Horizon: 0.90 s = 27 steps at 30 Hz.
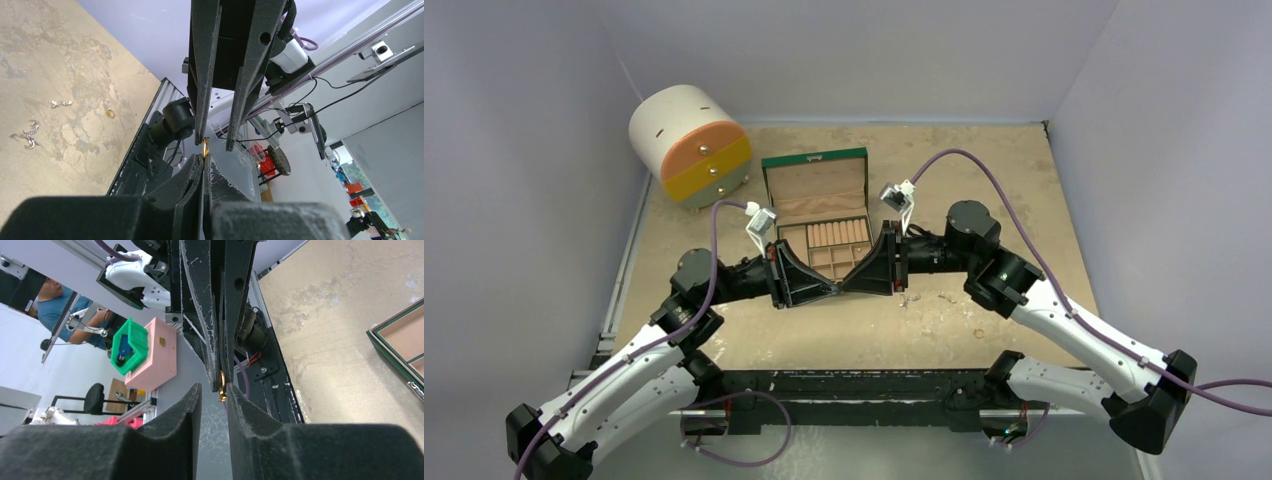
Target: Organize the mixed jewelry
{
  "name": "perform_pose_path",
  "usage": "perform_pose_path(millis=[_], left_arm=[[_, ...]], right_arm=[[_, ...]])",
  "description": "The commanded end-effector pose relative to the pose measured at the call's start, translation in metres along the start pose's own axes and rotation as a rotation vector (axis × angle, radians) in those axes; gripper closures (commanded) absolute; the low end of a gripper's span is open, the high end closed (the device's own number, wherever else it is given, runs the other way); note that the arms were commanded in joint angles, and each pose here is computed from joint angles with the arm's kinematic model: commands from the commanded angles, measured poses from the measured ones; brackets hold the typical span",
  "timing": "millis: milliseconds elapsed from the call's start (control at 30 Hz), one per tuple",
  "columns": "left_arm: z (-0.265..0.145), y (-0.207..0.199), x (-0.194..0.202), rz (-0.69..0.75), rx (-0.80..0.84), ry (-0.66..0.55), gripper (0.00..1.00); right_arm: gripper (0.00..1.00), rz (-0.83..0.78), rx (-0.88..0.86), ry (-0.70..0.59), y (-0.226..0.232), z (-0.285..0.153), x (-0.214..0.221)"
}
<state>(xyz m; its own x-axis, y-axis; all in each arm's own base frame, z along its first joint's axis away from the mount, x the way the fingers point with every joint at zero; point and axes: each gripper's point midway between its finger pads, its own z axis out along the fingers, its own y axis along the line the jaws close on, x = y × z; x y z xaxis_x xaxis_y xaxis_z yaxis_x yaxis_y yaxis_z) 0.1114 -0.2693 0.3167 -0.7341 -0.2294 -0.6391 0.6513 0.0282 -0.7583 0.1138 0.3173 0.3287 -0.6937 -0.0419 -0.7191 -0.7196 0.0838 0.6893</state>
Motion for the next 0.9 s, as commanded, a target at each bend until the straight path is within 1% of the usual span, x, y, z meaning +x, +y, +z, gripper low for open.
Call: perform_pose_path(millis=[0,233,300,333,533,633,667,767,833,867], left_arm=[[0.000,-0.010,-0.007,0.030,0.040,-0.031,1.00],[-0.001,-0.009,-0.008,0.032,0.036,-0.038,1.00],[0.000,-0.009,-0.008,0.033,0.035,-0.039,1.00],[0.000,-0.009,-0.009,0.035,0.036,-0.041,1.00],[0.000,-0.008,-0.011,0.036,0.024,-0.047,1.00],[0.000,0.005,-0.014,0.040,-0.051,-0.068,1.00],[-0.001,0.007,-0.016,0.044,-0.071,-0.078,0.98],[-0.003,0.014,-0.021,0.053,-0.134,-0.097,0.78],[-0.006,0.022,-0.022,0.069,-0.189,-0.094,0.68],[-0.008,0.024,-0.023,0.078,-0.211,-0.095,0.64]], right_arm=[[0.75,-0.037,-0.043,-0.033,0.014,-0.001,-0.014],[0.85,-0.033,-0.044,-0.031,0.014,0.000,-0.014],[0.92,-0.030,-0.041,-0.030,0.013,0.000,-0.014],[1.00,-0.029,-0.039,-0.030,0.013,0.000,-0.014],[1.00,-0.029,-0.015,-0.045,0.010,-0.001,-0.017],[1.00,-0.034,-0.009,-0.052,0.011,-0.003,-0.017],[1.00,-0.034,-0.004,-0.055,0.011,-0.003,-0.018],[1.00,-0.032,0.033,-0.066,0.007,-0.004,-0.021],[1.00,-0.040,0.070,-0.074,0.002,-0.005,-0.025],[1.00,-0.033,0.100,-0.064,-0.003,-0.006,-0.023]])
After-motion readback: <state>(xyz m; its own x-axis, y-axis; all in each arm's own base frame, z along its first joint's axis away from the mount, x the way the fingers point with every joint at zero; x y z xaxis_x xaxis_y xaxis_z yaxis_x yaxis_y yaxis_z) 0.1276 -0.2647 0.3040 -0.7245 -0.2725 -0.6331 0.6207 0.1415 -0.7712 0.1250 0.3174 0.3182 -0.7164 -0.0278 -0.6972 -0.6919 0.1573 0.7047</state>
